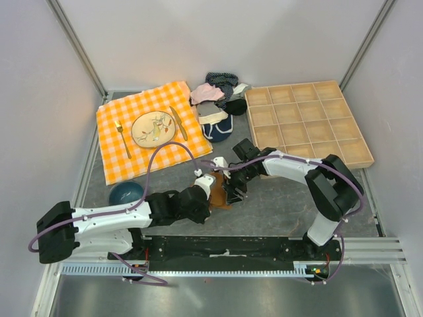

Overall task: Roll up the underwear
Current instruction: Flatten out the underwear at the center of the board.

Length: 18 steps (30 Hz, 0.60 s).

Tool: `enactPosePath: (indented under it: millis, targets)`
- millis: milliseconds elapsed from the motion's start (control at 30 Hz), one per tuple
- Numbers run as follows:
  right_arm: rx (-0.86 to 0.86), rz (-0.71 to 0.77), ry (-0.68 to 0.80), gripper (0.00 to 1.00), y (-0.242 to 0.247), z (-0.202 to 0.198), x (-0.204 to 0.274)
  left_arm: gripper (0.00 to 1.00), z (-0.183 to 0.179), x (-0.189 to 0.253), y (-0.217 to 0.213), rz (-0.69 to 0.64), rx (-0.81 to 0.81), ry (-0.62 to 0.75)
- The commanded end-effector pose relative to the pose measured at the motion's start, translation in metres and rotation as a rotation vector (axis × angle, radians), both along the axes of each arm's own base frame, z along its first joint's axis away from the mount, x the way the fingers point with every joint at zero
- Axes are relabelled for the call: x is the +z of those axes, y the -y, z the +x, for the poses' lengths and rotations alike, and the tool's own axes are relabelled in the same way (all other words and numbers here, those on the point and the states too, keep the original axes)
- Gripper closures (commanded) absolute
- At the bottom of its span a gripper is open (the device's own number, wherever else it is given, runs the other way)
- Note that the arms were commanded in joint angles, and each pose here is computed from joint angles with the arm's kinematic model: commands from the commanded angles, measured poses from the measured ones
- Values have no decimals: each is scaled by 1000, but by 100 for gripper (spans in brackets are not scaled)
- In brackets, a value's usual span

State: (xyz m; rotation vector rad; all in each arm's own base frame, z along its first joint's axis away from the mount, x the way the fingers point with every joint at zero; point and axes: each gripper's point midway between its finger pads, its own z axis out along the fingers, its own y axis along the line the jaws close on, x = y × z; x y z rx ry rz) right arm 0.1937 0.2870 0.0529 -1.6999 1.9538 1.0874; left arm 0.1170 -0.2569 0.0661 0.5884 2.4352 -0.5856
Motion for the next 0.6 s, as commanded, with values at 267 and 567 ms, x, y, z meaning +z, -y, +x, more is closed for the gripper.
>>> enactPosePath:
  millis: [267, 567]
  targets:
    - [-107, -59, -50, 66, -18, 9, -21, 98, 6, 21, 3, -140, -19, 28]
    - [18, -21, 25, 99, -15, 5, 34, 98, 19, 43, -10, -177, -18, 47]
